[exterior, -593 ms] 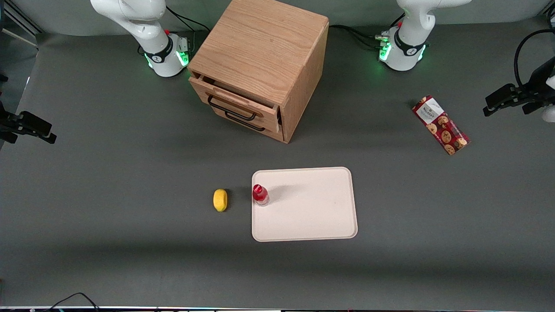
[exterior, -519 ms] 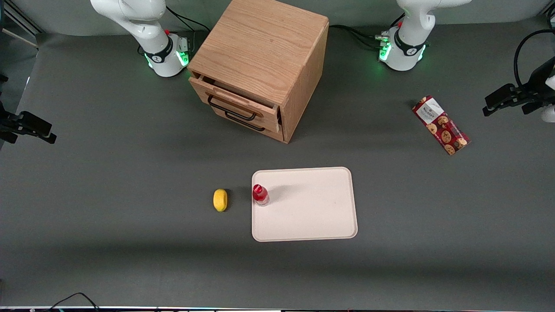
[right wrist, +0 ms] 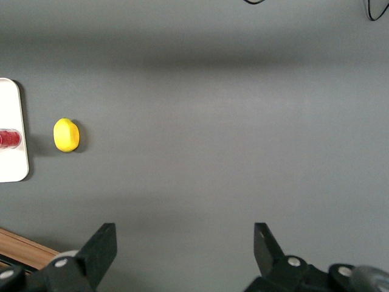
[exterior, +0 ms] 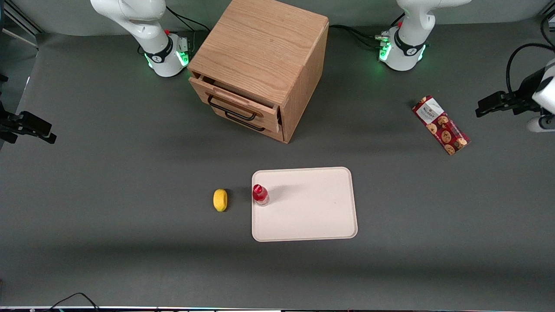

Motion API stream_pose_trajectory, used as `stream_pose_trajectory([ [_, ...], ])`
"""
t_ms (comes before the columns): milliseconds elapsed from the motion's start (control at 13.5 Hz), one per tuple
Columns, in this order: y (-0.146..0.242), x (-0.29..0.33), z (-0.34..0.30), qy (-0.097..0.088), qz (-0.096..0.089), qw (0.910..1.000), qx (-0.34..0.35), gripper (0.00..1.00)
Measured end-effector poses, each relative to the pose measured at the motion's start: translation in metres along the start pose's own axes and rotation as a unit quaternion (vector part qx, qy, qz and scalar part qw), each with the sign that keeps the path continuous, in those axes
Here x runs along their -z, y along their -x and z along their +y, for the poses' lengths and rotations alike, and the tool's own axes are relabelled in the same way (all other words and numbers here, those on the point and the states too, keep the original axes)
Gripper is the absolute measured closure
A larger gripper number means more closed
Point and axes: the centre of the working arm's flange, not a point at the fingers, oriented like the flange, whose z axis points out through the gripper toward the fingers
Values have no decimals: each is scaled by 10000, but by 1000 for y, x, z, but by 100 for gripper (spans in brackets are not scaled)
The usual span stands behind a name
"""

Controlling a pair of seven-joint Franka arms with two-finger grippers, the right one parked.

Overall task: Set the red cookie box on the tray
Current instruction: 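Move the left gripper down over the red shortbread box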

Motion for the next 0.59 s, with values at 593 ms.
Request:
stream_pose_trajectory([
  [593, 14, -182, -118, 364, -549, 9820, 1768, 0],
])
